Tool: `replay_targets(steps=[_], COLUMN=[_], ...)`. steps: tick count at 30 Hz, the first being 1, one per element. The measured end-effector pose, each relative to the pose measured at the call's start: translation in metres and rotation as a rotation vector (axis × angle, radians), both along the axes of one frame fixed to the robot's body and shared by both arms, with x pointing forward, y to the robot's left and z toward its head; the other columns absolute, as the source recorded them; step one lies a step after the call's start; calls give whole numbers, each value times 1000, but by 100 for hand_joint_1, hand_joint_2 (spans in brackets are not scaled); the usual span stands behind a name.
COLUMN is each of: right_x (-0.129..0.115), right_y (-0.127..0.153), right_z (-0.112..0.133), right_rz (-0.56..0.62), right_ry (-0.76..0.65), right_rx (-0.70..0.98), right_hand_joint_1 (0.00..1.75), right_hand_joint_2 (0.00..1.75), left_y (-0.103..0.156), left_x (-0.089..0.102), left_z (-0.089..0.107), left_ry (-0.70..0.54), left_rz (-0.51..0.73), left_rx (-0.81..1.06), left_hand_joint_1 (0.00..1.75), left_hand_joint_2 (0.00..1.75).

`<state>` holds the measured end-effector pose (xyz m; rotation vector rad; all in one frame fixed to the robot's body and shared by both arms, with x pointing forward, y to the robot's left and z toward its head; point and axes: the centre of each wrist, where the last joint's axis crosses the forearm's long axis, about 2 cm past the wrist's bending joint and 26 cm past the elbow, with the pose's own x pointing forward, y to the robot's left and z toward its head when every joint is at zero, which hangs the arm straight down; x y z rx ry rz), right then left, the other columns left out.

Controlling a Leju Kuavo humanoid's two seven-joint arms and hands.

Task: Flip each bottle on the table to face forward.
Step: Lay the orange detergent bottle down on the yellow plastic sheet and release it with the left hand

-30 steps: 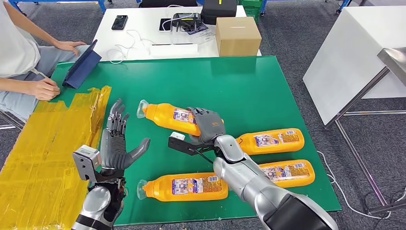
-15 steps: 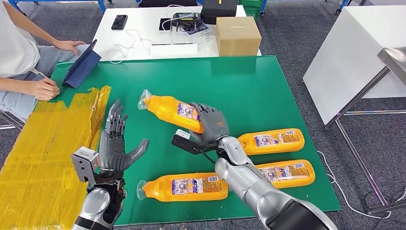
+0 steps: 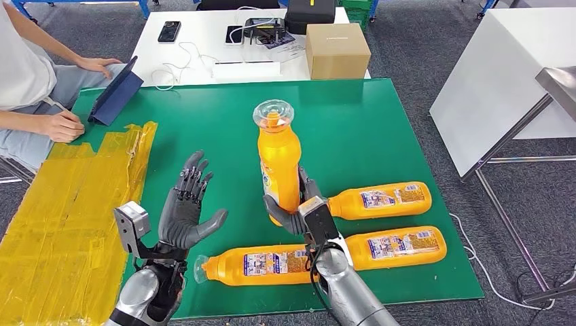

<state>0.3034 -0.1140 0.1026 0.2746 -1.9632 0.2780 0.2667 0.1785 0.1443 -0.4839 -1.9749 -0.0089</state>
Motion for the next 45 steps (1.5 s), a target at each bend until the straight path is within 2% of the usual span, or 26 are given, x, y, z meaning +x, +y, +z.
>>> replay_targets(steps=[9, 23, 45], right_x=[-10, -9, -8], right_y=[6, 34, 40], right_z=[11, 18, 12], right_rz=[79, 233, 252], right_ry=[-18, -94, -96], right_rx=[58, -175, -266], right_hand_joint_1=[175, 175, 175], right_hand_joint_2=[175, 175, 175], left_y=[-11, -21, -21], left_x=[1, 8, 8], left_z=[6, 12, 9], left_ry=[-4, -21, -9], left_rz=[-83, -171, -173], left_rx=[18, 35, 43], left_hand_joint_1=[0, 0, 0], left_hand_joint_2=[175, 175, 175])
